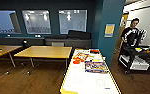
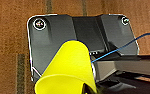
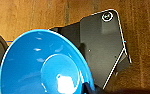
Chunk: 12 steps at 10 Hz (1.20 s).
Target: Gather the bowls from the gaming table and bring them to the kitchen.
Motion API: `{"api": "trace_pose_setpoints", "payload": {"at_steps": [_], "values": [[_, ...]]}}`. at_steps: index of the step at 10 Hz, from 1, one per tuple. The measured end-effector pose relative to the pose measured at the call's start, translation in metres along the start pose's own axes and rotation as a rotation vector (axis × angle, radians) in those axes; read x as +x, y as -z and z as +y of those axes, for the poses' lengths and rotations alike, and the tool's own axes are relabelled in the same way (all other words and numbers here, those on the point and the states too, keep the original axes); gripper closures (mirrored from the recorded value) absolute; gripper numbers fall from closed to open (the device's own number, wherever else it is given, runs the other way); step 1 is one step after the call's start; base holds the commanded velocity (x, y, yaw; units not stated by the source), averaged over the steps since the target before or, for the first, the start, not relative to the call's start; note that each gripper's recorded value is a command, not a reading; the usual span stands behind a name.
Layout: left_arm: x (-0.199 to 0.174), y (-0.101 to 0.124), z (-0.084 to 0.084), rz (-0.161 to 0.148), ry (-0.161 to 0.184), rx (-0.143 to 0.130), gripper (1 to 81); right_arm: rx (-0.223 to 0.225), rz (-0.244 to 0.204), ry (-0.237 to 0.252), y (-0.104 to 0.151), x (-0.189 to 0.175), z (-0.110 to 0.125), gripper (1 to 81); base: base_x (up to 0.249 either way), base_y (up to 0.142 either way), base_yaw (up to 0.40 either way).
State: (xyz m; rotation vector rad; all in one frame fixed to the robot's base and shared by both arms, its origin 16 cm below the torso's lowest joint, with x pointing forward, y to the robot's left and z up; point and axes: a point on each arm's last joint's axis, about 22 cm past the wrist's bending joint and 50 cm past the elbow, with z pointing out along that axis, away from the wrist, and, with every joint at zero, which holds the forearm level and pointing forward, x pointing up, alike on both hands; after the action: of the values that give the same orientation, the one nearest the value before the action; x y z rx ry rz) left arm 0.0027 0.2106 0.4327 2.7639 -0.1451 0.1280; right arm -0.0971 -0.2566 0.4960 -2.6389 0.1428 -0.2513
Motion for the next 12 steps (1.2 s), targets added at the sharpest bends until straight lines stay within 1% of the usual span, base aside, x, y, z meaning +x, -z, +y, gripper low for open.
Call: {"api": "trace_pose_setpoints", "payload": {"at_steps": [2,5,8,11,12], "values": [[0.000,0.001,-0.006,0.000,0.000,0.011,81.1,-0.001,0.002,0.000,0.001,0.001,0.001,81.1,-0.140,0.000,0.000],[-0.002,0.003,-0.011,-0.003,-0.001,0.019,81.1,-0.019,0.005,0.006,0.009,0.004,0.014,81.1,-0.140,0.000,0.000],[-0.002,0.003,-0.011,-0.002,0.000,0.019,81.1,-0.003,0.006,0.003,0.007,0.003,0.006,81.1,-0.141,0.000,0.000],[-0.002,0.003,-0.011,-0.002,0.000,0.020,81.1,-0.004,0.007,0.003,0.007,0.004,0.006,81.1,-0.142,0.000,0.000],[-0.004,0.003,-0.013,-0.004,0.001,0.024,81.1,-0.002,0.006,0.003,0.007,0.003,0.005,81.1,-0.142,0.000,0.000]]}}
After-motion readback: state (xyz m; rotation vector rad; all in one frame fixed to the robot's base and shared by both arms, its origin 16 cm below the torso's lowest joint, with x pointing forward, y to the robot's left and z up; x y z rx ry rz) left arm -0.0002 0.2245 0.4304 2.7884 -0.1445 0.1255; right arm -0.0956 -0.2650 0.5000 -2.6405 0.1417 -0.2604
